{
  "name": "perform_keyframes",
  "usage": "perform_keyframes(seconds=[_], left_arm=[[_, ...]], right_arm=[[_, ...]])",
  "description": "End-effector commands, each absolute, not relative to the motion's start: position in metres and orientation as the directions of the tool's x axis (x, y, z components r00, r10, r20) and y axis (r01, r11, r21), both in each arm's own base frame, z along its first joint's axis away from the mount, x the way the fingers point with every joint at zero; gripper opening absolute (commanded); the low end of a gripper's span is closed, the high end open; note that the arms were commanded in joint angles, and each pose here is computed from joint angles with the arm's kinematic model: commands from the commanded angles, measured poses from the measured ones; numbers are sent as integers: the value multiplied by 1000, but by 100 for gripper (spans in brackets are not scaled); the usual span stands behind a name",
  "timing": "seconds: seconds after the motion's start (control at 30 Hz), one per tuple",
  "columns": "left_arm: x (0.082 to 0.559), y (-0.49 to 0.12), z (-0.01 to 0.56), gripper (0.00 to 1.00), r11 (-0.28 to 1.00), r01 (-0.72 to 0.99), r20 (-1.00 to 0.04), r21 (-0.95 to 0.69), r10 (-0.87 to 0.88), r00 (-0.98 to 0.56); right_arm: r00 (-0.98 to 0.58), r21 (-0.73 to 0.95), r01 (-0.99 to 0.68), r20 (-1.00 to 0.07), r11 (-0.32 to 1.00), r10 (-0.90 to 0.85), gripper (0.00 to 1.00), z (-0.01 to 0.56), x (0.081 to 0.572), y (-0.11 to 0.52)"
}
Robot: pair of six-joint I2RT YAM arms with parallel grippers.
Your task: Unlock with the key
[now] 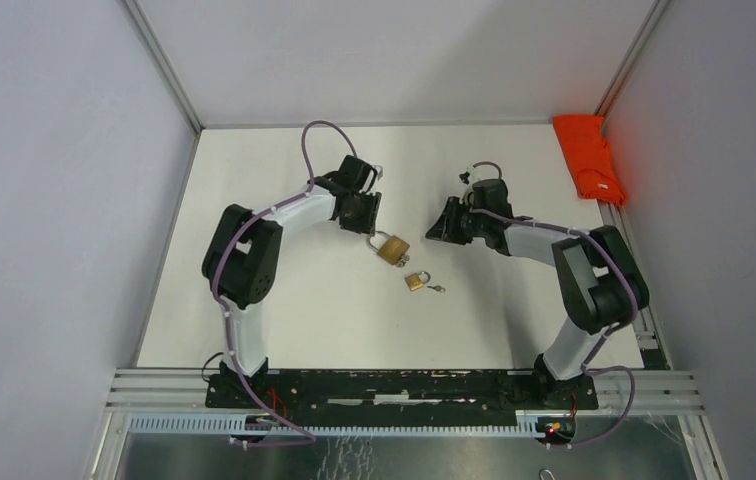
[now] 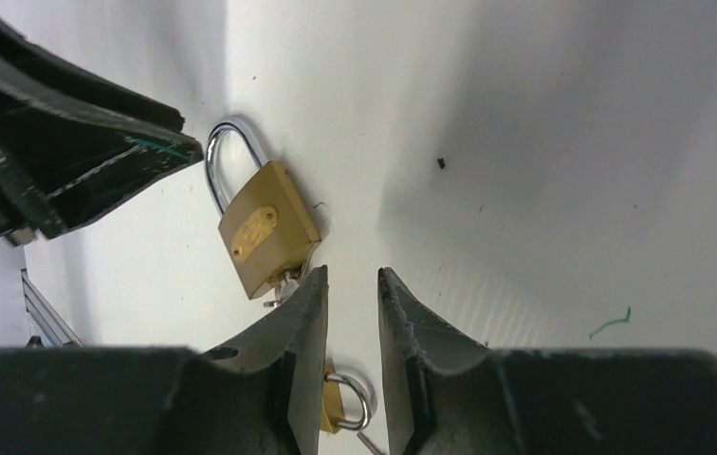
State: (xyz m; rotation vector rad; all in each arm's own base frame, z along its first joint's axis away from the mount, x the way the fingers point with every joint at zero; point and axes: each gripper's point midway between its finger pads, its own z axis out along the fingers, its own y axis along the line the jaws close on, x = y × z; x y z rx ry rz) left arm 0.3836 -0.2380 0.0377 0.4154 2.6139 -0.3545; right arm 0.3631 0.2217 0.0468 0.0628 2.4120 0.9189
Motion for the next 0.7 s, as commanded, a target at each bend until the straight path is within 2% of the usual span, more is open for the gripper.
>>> perform_keyframes(seconds=[0.0, 0.4, 0.43, 0.5, 0.53, 0.67], left_arm=[[388, -235, 40, 45, 935, 324, -470, -145, 223, -854], [371, -248, -13, 45, 948, 312, -397, -66, 262, -880], [370, -248, -17, 38, 949, 309, -391, -58, 263, -882], [367, -247, -25, 13, 951, 307, -374, -40, 271, -887], [364, -246, -29, 4, 952, 305, -363, -35, 272, -891], [351, -239, -37, 2, 958, 283, -341, -40, 253, -905]], right_arm=[[-804, 581, -199, -557, 789, 208, 31, 66, 359, 212], [-746, 491, -287, -653, 822, 129, 30, 83, 347, 198], [-743, 483, -292, -658, 826, 122, 30, 83, 345, 197], [-736, 472, -306, -668, 827, 109, 30, 83, 343, 196], [-735, 467, -305, -669, 830, 106, 30, 83, 341, 194], [-724, 449, -342, -686, 825, 73, 29, 84, 339, 196]])
